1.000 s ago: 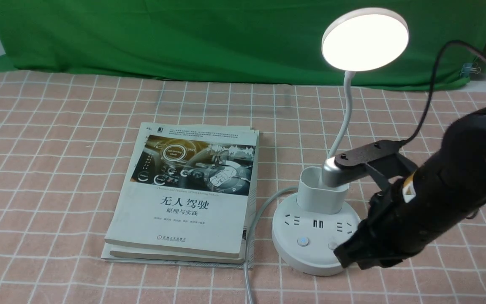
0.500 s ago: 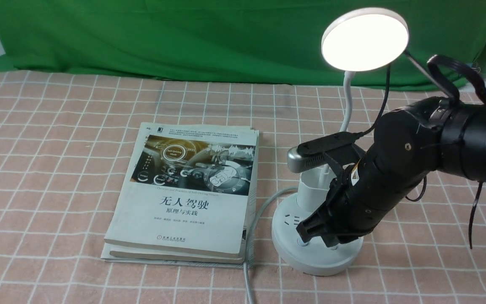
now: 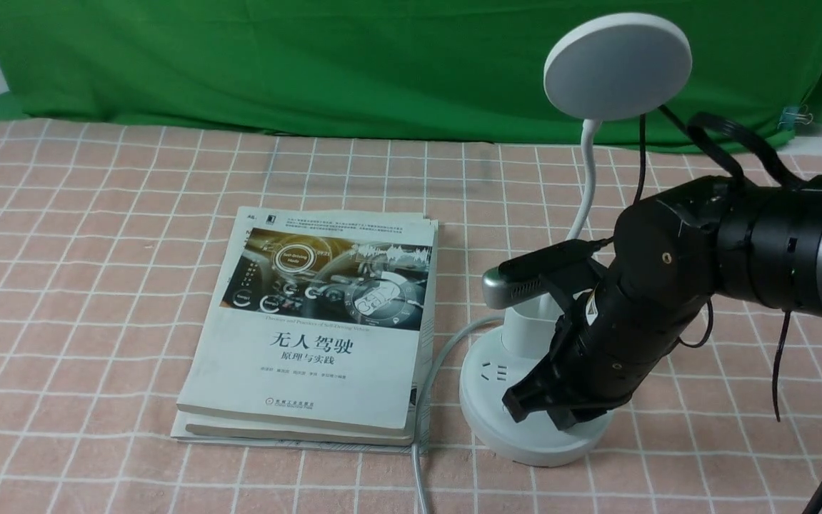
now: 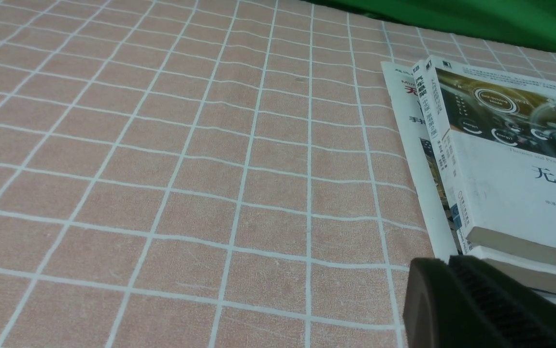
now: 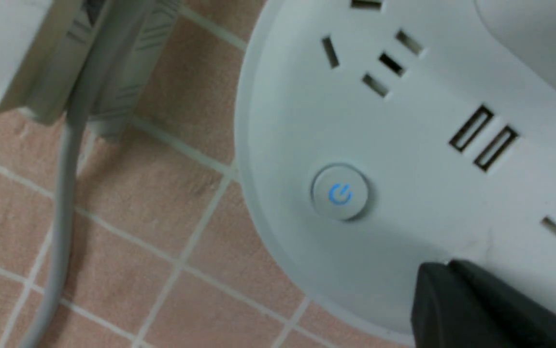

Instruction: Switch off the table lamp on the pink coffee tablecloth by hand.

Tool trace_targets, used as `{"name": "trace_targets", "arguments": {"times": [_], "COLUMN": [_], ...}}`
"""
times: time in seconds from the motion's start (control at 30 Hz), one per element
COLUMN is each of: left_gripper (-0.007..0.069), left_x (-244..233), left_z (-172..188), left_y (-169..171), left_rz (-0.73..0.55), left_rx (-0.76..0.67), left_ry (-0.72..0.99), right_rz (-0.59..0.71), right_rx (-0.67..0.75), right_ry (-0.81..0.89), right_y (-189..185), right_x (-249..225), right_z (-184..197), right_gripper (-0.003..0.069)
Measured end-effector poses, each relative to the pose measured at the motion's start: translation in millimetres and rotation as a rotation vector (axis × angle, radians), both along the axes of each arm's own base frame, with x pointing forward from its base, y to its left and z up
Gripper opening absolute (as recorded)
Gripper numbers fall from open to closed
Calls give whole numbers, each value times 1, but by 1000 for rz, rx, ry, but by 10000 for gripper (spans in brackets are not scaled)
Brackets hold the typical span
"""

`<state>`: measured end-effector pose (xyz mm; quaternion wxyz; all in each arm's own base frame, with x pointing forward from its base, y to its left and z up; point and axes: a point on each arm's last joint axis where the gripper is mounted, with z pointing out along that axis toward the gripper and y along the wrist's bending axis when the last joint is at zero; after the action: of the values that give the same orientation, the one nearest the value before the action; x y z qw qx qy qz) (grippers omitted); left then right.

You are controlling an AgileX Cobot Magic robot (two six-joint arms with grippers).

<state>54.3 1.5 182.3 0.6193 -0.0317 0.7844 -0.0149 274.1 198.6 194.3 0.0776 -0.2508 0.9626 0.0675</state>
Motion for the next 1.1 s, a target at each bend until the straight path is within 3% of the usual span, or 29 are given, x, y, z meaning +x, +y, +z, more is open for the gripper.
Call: {"name": "trace_targets", "arguments": {"times": [0.27,0.67,1.1], "left_gripper": [6,6,6], "left_x": [0,0,0], "left_z": [0,0,0], "left_y": [0,0,0], "left_rz": [0,0,0], "left_rx": [0,0,0], "left_ry": [0,0,-1], "right_rz": [-18,-20,-18], "right_rx": [84,157,252], "right_ry": [-114,-212,-408], "right_y": [-19,-72,-94], "right_x": [-28,-104,-130], "right_z": [54,97,132], "right_gripper": [40,41,51]}}
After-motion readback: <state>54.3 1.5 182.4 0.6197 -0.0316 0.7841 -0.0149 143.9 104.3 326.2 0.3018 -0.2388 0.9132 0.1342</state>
